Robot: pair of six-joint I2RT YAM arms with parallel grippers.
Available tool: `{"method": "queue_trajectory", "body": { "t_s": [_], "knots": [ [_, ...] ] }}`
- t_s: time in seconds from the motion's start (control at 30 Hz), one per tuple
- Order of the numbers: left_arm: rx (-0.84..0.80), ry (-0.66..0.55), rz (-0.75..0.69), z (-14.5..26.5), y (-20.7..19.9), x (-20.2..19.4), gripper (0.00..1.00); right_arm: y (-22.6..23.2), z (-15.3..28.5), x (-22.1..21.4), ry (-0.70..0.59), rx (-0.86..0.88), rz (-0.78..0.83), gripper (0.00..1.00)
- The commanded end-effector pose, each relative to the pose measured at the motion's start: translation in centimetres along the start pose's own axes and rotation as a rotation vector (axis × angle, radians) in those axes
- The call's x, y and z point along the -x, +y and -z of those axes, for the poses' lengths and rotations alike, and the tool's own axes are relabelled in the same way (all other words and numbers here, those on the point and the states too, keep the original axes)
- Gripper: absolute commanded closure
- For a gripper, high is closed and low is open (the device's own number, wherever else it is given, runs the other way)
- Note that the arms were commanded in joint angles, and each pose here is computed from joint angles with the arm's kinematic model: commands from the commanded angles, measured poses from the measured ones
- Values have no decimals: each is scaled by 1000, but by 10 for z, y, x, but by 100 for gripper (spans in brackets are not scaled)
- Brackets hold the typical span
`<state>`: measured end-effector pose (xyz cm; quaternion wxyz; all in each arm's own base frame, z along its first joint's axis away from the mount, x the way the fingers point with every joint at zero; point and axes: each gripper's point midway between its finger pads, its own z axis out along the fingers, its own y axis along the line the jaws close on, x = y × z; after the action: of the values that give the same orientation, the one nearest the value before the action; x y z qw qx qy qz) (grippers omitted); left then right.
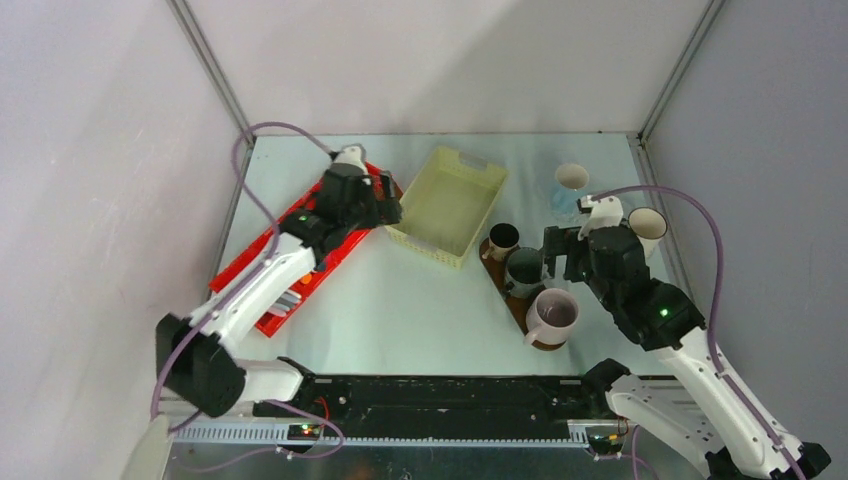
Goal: Prepare toiletry sets of a toothbrush and toothpaste on the tray
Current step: Place the cup on the tray, then move the storage box to the center of the board.
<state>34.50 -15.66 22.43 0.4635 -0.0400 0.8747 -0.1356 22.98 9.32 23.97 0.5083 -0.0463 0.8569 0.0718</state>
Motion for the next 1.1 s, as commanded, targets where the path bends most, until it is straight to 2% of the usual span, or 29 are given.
{"method": "queue_trajectory", "body": {
  "t_s": [0.0,0.2,0.43,0.47,0.5,0.53,0.57,0.6,0.63,0.67,0.7,0.77,0.9,0.97,1.07],
  "knots": [
    [-91,187,144,-28,-44,-51,2,-20,13,41,-164,-86,31,0],
    [-84,287,254,-79,-70,-87,2,-34,20,41,-246,-120,55,1],
    [-22,304,303,-133,-81,-91,2,-42,28,37,-311,-129,46,1],
    [-35,283,307,-138,-88,-78,2,-43,29,36,-319,-131,43,1],
    [-29,293,299,-148,-89,-81,2,-45,30,36,-326,-137,39,0],
    [-55,259,301,-152,-99,-61,2,-47,31,34,-332,-144,39,0],
    [-54,268,298,-162,-101,-63,2,-48,32,35,-338,-147,38,1],
    [-85,226,304,-167,-110,-40,2,-50,33,34,-344,-154,36,1],
    [-83,231,302,-177,-111,-41,2,-51,34,34,-346,-157,36,1],
    [-108,187,311,-181,-118,-17,2,-52,35,34,-351,-163,35,1],
    [-102,189,313,-193,-118,-19,2,-53,35,33,-353,-163,37,1],
    [-147,120,340,-205,-129,18,2,-53,36,33,-360,-165,39,1],
    [-181,45,390,-230,-119,58,2,-53,35,31,-363,-157,41,1],
    [-219,12,389,-226,-121,76,2,-51,35,31,-365,-147,45,1],
    [-245,-53,315,-197,-123,106,2,-49,35,30,-363,-134,52,1]
  ]
}}
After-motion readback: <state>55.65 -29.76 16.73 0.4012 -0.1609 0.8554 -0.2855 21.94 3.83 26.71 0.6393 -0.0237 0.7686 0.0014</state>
